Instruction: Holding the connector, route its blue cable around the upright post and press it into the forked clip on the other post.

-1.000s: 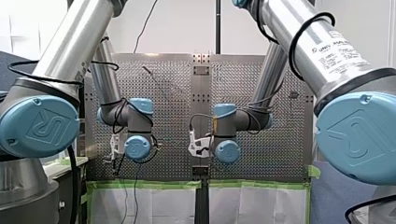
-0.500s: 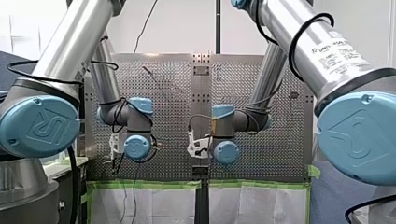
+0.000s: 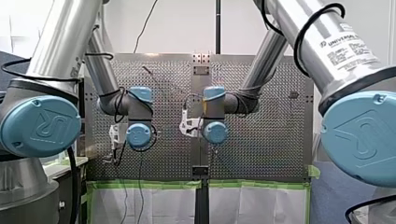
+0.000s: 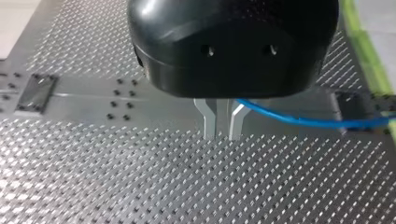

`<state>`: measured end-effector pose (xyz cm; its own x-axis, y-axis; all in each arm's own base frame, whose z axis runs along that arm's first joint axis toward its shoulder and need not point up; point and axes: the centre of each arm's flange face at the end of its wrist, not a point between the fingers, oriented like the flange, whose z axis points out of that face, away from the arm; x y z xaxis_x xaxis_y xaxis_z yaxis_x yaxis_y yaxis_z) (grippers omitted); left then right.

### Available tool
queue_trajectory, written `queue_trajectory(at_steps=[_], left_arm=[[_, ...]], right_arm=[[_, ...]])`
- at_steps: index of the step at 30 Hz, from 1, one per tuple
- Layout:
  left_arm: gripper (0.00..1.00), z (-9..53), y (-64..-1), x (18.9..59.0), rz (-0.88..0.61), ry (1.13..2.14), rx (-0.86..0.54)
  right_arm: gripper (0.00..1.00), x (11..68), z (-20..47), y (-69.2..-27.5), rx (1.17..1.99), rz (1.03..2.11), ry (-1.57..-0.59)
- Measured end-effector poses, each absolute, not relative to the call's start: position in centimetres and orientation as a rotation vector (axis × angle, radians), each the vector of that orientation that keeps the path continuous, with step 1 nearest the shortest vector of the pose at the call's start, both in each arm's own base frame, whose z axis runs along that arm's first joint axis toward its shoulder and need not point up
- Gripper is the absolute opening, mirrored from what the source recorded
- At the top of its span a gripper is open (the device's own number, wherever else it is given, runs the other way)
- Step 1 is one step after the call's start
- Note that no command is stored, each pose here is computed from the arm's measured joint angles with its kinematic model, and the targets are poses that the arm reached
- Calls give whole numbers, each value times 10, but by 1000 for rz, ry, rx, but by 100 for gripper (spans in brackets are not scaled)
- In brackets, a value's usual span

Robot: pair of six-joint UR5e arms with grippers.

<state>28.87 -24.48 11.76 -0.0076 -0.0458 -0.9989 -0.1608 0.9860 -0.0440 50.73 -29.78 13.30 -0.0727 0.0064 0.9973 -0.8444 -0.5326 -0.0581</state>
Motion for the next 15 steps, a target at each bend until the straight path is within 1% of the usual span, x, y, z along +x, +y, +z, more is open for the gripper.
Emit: queue_trajectory(at_steps=[4,9,15], left_arm=[[16,124,-244,295,115,1575,-188],[16,140,-244,305,133,1558,-221],[16,166,-241,314,161,1529,-276]], right_arm=[[0,509,163,-312,1513,1701,-932],[0,507,187,-320,1497,1715,-927],[0,509,223,-326,1487,1757,-897]])
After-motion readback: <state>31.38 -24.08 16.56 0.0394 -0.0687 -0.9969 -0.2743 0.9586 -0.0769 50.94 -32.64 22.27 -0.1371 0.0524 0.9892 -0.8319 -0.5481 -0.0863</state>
